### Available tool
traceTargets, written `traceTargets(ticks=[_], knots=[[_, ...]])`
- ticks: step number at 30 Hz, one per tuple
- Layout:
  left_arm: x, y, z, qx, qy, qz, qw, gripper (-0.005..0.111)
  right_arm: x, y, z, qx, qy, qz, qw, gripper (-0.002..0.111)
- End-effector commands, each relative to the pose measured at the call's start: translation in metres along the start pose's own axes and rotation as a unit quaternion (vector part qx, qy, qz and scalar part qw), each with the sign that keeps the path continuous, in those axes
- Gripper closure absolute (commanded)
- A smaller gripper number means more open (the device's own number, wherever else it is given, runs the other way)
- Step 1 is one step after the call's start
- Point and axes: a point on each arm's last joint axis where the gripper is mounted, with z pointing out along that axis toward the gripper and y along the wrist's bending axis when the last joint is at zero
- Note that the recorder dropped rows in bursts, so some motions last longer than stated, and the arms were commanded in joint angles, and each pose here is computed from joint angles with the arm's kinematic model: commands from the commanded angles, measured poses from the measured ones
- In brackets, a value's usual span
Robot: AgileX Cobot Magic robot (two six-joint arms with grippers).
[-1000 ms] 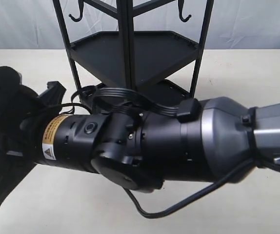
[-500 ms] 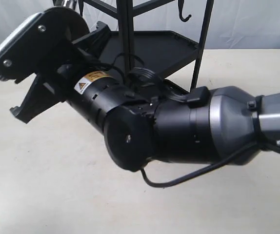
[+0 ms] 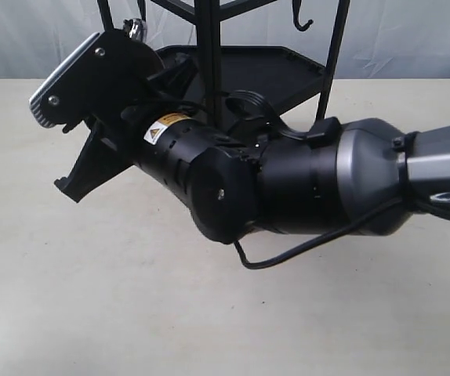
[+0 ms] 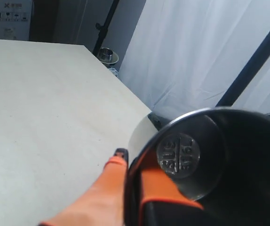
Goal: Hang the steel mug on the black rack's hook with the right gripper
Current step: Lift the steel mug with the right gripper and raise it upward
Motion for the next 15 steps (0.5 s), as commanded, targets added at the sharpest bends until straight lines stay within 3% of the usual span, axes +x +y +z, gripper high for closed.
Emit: traceTargets(ticks=[1, 15], knots=[[-0.0010, -0.0003, 0.0001, 0.002, -0.002, -0.002, 1.000, 0.107, 0.0148, 0.0046, 0.0069, -0.012, 0.031, 0.008, 0.999, 0.109], [-0.0010, -0.0003, 0.0001, 0.002, -0.002, -0.002, 1.000, 0.107, 0.0131, 0.0025, 0.0069, -0.001, 0.022, -0.004, 1.000, 0.109]])
